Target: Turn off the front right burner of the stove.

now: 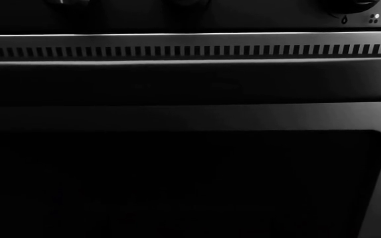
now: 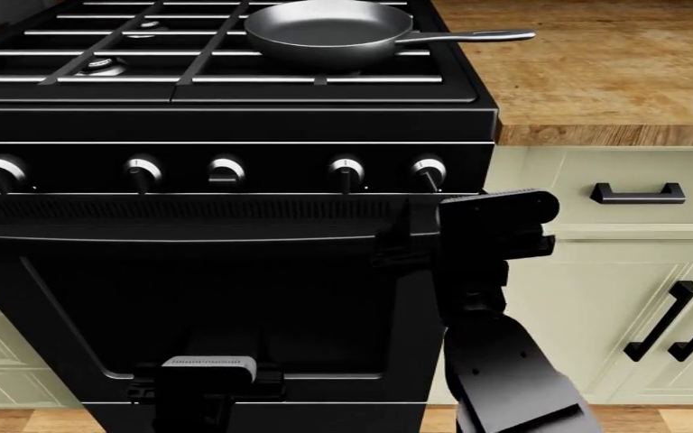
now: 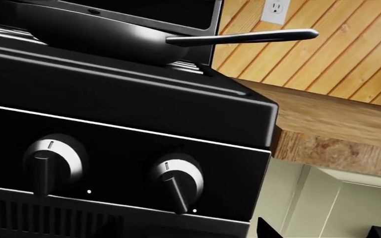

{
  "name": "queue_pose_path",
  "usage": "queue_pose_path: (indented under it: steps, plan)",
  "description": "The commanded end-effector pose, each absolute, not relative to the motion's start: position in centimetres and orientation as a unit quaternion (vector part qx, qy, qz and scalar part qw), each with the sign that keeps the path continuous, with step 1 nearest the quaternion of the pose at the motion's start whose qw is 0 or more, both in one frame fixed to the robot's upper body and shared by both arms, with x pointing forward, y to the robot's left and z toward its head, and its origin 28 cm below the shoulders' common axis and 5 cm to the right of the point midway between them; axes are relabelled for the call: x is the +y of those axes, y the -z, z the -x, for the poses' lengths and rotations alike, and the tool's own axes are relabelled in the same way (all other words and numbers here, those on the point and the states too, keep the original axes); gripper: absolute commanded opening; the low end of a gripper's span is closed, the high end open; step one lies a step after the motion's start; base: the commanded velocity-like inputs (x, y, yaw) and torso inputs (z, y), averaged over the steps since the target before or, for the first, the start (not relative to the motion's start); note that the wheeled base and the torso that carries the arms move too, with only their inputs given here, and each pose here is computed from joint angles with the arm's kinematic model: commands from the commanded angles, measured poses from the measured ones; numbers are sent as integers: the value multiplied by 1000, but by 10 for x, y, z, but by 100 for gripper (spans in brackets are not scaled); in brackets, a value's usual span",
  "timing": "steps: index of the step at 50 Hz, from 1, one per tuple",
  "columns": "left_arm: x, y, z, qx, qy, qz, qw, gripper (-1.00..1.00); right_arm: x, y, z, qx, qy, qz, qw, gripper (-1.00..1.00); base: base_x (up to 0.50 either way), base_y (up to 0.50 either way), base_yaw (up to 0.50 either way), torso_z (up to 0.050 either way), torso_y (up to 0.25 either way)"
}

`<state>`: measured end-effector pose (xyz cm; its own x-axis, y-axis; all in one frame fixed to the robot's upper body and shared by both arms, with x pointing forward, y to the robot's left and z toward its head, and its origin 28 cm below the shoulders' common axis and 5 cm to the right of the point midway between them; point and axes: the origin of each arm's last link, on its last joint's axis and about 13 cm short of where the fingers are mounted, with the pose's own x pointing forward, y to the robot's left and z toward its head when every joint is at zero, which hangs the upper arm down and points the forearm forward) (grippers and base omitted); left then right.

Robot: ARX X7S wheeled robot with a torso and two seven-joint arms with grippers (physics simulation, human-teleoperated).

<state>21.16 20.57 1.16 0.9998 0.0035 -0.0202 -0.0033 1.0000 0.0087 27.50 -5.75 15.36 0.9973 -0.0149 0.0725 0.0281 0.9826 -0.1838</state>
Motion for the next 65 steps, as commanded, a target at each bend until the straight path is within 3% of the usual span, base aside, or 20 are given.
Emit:
queue_pose_path:
  steps: [1,60,61,65]
  plan:
    - [206,-11,-212,11,-2,-5,1000,100,-56,-157,-290,-20,20,93,995,100,0,0,0,0,0]
    - [206,-11,-212,14,-3,-5,1000,100,-50,-138,-328,-5,22,97,995,100,0,0,0,0,0]
    - [206,-11,-212,14,-3,-5,1000,100,-50,-138,-327,-5,22,97,995,-100,0,0,0,0,0]
    - [206,-11,-213,14,-3,-5,1000,100,-50,-138,-327,-7,20,97,995,-100,0,0,0,0,0]
